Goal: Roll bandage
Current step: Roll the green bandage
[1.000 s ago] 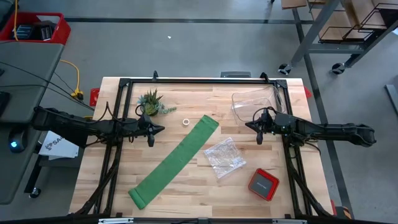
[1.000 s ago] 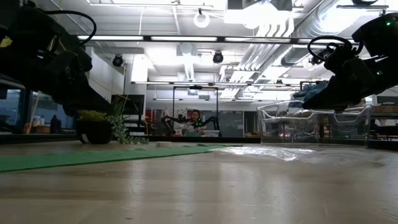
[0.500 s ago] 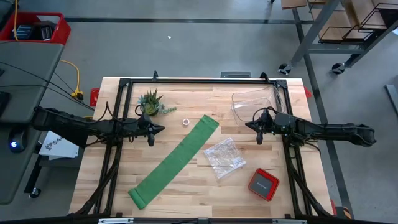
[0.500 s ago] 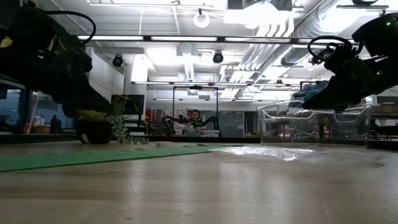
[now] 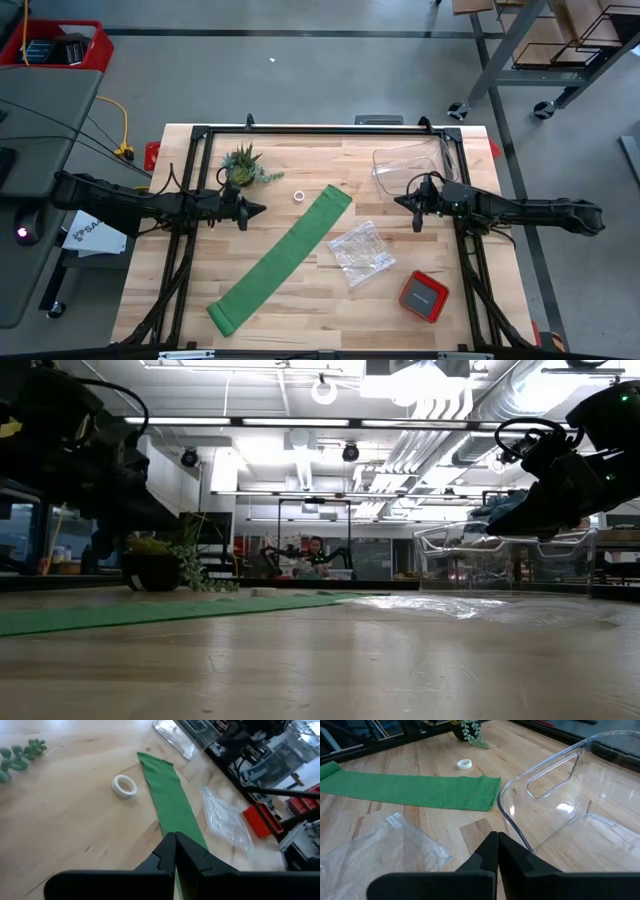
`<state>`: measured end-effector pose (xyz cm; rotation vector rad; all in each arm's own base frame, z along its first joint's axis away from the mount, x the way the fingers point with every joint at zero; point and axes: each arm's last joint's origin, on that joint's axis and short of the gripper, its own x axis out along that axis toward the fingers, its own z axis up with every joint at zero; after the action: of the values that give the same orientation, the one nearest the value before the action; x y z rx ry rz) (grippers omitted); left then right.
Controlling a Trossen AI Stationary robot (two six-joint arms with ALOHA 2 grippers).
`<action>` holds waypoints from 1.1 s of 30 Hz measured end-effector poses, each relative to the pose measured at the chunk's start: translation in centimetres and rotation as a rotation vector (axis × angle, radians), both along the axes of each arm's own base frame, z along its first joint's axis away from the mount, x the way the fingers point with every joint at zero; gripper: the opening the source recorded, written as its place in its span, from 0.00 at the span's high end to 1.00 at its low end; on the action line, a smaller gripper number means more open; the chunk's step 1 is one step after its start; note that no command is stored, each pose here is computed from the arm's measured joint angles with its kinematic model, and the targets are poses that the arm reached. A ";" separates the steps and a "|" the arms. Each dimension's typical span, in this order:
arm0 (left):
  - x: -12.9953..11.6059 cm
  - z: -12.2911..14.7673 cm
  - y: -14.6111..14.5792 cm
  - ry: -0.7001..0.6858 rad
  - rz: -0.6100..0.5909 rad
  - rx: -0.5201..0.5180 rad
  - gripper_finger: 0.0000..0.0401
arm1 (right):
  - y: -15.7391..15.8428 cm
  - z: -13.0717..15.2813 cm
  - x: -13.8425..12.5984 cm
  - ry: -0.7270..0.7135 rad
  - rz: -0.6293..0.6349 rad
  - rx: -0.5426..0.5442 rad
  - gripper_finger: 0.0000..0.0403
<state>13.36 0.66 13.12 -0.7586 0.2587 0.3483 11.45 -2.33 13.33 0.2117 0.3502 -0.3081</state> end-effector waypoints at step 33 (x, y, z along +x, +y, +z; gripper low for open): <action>5.2 27.2 0.0 -0.623 0.060 0.258 1.00 | -0.1 3.5 0.7 -0.469 -0.086 0.326 1.00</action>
<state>18.57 0.70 40.32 -0.5870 -0.3903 0.1827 12.12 -2.48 16.80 0.6087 -0.0766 -0.2753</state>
